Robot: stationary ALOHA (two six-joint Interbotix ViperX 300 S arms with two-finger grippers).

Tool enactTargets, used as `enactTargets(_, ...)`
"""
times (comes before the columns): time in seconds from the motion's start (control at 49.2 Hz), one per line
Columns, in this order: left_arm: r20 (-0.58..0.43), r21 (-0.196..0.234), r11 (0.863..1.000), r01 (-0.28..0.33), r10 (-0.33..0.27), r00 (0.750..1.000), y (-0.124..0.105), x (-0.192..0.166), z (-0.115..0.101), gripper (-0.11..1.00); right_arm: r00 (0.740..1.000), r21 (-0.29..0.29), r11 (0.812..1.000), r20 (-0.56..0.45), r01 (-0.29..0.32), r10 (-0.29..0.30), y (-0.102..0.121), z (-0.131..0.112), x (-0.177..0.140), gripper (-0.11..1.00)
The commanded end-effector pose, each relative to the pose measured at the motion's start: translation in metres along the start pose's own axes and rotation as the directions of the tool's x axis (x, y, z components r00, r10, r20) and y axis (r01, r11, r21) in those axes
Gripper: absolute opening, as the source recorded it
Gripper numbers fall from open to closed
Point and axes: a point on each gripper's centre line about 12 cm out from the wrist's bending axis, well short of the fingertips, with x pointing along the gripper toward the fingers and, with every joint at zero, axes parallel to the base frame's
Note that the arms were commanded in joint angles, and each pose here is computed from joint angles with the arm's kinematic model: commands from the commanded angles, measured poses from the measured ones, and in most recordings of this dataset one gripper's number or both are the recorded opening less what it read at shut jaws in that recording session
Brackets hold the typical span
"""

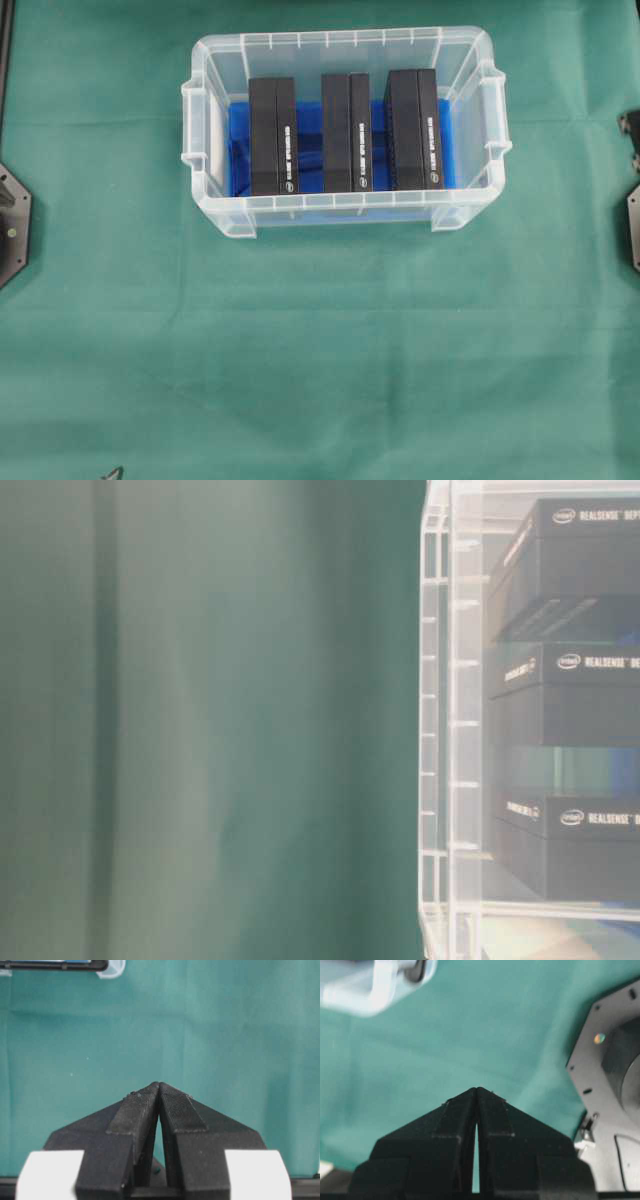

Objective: Take the box out of the case with the right arm.

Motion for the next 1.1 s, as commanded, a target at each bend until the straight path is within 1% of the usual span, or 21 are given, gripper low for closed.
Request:
enactTargets(0.0, 0.03, 0.002, 1.0, 0.008, -0.008, 1.0, -0.002, -0.007, 0.006, 0.0, 0.999, 0.022, 1.0, 0.035, 0.0, -0.001, -0.002, 0.013, -0.003, 0.0)
enactTargets(0.122, 0.027, 0.002, 1.0, 0.007, -0.007, 1.0, -0.002, -0.007, 0.005, 0.0, 0.998, 0.009, 1.0, 0.06, 0.015, -0.015, -0.006, 0.033, -0.001, 0.0)
enactTargets(0.305, 0.028, 0.002, 1.0, 0.008, -0.008, 1.0, -0.002, -0.007, 0.005, 0.0, 0.996, 0.031, 0.998, 0.07, 0.051, -0.053, -0.011, 0.054, 0.005, 0.0)
enactTargets(0.467, 0.027, -0.004, 1.0, 0.008, -0.007, 1.0, -0.002, -0.007, 0.005, 0.0, 0.995, 0.038, 0.997, 0.075, 0.063, -0.066, -0.012, 0.063, 0.008, 0.0)
enactTargets(0.67, 0.027, -0.004, 1.0, 0.008, -0.007, 1.0, -0.002, -0.007, 0.005, 0.0, 0.995, 0.038, 0.998, 0.081, 0.059, -0.062, -0.012, 0.065, 0.01, 0.0)
enactTargets(0.711, 0.027, -0.004, 1.0, 0.008, -0.007, 1.0, -0.002, -0.007, 0.005, 0.0, 0.994, 0.038, 0.997, 0.083, 0.062, -0.065, -0.012, 0.065, 0.011, 0.03)
enactTargets(0.752, 0.027, -0.004, 1.0, 0.008, -0.007, 1.0, -0.002, -0.007, 0.005, 0.0, 0.994, 0.039, 0.997, 0.084, 0.064, -0.067, -0.013, 0.065, 0.012, 0.07)
enactTargets(0.813, 0.027, -0.005, 1.0, 0.008, -0.007, 1.0, -0.002, -0.007, 0.005, 0.0, 0.994, 0.04, 0.997, 0.085, 0.068, -0.071, -0.013, 0.065, 0.015, 0.19)
enactTargets(0.853, 0.03, -0.007, 1.0, 0.008, -0.008, 1.0, -0.002, -0.007, 0.006, 0.0, 0.993, 0.045, 0.996, 0.091, 0.075, -0.079, -0.014, 0.066, 0.017, 0.3)
enactTargets(0.995, 0.027, -0.008, 1.0, 0.008, -0.007, 1.0, -0.002, -0.006, 0.006, 0.0, 0.99, 0.047, 0.994, 0.098, 0.095, -0.099, -0.014, 0.068, 0.024, 0.74)
enactTargets(1.036, 0.027, -0.008, 1.0, 0.008, -0.007, 1.0, -0.002, -0.006, 0.006, 0.0, 0.99, 0.047, 0.994, 0.098, 0.1, -0.104, -0.015, 0.068, 0.026, 0.84)
enactTargets(1.077, 0.027, -0.008, 1.0, 0.008, -0.007, 1.0, -0.002, -0.006, 0.006, 0.0, 0.99, 0.047, 0.994, 0.094, 0.104, -0.108, -0.015, 0.067, 0.026, 0.91)
